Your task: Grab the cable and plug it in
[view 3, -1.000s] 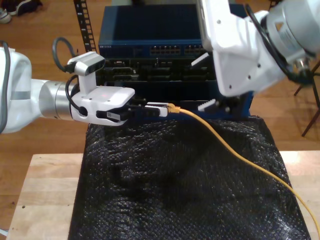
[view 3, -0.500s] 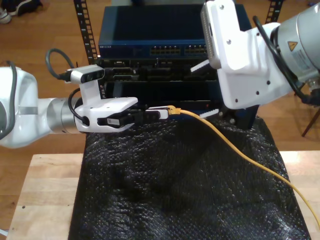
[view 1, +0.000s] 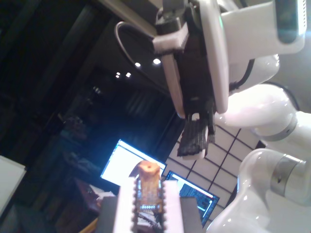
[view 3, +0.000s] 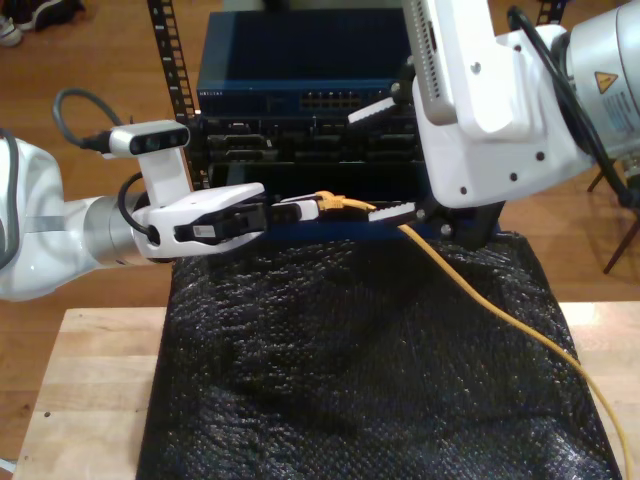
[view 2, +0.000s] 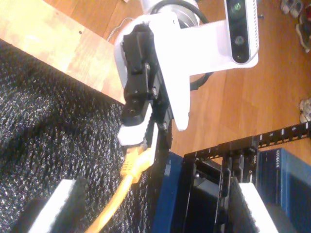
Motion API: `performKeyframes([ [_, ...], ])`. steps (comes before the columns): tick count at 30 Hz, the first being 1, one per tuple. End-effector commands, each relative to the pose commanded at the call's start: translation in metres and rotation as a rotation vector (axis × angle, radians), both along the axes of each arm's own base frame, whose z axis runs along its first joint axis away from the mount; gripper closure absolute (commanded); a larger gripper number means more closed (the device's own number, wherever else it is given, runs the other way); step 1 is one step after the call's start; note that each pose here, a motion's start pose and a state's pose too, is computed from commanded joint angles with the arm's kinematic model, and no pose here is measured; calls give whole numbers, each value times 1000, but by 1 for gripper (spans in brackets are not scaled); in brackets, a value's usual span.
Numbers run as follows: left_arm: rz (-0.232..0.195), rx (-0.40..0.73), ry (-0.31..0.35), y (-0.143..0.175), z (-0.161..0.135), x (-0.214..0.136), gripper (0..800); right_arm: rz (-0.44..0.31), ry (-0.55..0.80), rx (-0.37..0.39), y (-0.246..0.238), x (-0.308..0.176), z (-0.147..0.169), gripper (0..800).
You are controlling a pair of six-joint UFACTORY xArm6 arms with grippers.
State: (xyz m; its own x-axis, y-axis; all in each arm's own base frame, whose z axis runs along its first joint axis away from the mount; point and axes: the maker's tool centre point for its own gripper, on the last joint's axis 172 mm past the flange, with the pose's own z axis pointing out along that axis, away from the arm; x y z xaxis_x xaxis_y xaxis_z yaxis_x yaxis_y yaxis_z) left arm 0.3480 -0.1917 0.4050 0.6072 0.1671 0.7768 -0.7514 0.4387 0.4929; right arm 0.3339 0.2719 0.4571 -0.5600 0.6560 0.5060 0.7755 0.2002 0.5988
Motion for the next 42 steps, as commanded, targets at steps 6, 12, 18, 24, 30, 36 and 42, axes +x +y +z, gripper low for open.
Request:
performKeyframes([
  [6,-22,-9,44,1,1,-3,780,27,8,-4,9,-9,-5,80],
  [12,-45,-7,104,1,-3,-6,780,27,15,-7,10,-9,-10,19],
  [18,-52,-11,109,1,-2,-7,780,0,17,-7,6,-4,-22,16],
  [24,-59,-24,117,2,1,-7,780,-68,-19,6,-5,10,-30,30],
  [30,-69,-34,119,3,2,-10,780,-71,0,45,1,8,-28,134],
  [36,-75,-42,122,4,3,-11,779,-66,9,58,5,6,-28,169],
  [42,-81,-42,132,4,3,-11,779,-63,11,58,6,6,-28,263],
])
